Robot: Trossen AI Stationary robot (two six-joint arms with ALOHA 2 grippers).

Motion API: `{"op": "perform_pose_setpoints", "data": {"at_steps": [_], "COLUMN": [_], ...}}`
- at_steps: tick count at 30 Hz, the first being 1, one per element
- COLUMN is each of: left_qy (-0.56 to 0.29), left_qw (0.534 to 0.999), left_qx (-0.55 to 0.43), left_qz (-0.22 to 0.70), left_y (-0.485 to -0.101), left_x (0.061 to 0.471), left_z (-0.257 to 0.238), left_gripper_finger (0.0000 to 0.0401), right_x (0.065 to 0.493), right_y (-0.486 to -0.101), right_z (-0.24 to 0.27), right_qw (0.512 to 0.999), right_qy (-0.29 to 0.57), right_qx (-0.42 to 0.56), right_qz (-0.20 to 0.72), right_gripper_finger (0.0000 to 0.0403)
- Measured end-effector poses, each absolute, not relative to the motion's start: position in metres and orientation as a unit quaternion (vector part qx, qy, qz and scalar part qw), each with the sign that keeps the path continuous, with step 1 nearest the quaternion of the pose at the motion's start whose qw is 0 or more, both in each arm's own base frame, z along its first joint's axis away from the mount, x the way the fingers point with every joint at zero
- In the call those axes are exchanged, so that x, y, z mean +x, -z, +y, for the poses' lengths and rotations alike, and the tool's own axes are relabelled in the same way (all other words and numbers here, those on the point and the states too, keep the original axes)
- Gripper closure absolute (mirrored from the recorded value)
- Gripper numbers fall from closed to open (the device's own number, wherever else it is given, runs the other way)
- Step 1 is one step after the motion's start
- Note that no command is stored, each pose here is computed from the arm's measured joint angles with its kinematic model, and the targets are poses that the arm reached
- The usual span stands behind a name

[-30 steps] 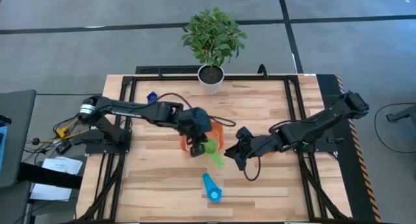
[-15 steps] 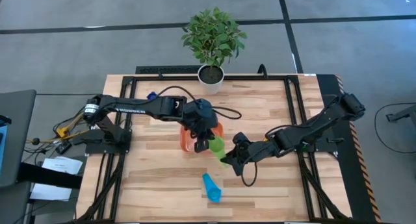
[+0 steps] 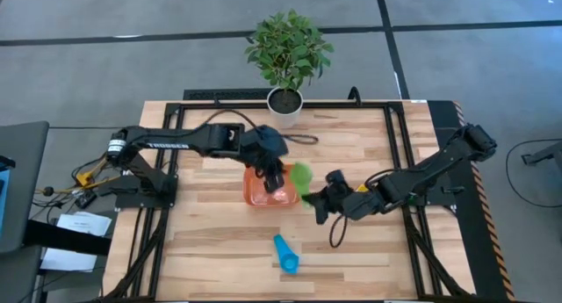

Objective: Nest measuring cups in basket
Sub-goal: Stack the green measuring cup on top of the yellow measuring cup

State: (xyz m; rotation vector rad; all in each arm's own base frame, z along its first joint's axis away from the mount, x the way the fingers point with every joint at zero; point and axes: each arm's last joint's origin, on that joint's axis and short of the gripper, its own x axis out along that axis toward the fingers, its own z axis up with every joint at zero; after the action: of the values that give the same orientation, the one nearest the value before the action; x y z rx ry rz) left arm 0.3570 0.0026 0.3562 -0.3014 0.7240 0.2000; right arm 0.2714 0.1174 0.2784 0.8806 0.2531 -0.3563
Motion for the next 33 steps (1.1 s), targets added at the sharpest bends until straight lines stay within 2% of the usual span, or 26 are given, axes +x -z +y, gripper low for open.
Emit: {"op": "perform_pose_setpoints", "data": {"at_steps": [5,8,13,17,24,29,33], "left_qy": [-0.127,-0.086,0.009,0.032,0.07,0.116,0.147], "left_qw": [0.92,0.941,0.974,0.981,0.984,0.984,0.977], "left_qx": [-0.174,-0.176,-0.186,-0.184,-0.152,-0.135,-0.155], "left_qz": [0.328,0.277,0.13,0.056,0.054,0.012,-0.011], "left_y": [-0.369,-0.379,-0.395,-0.399,-0.387,-0.386,-0.386], "left_x": [0.347,0.353,0.369,0.373,0.377,0.389,0.394], "left_z": [0.015,0.01,0.005,0.01,0.011,0.004,0.002], "left_gripper_finger": [0.0245,0.0232,0.023,0.023,0.023,0.023,0.0234], "right_x": [0.249,0.236,0.22,0.214,0.21,0.215,0.22], "right_y": [-0.291,-0.296,-0.304,-0.311,-0.335,-0.346,-0.348], "right_z": [0.119,0.125,0.136,0.139,0.138,0.128,0.12], "right_qw": [0.881,0.891,0.912,0.915,0.924,0.943,0.946], "right_qy": [0.25,0.273,0.287,0.288,0.261,0.201,0.188], "right_qx": [0.401,0.363,0.293,0.28,0.271,0.259,0.257], "right_qz": [0.022,-0.009,-0.024,-0.038,-0.065,-0.065,-0.066], "right_gripper_finger": [0.0397,0.0397,0.0397,0.0396,0.0396,0.0397,0.0396]}}
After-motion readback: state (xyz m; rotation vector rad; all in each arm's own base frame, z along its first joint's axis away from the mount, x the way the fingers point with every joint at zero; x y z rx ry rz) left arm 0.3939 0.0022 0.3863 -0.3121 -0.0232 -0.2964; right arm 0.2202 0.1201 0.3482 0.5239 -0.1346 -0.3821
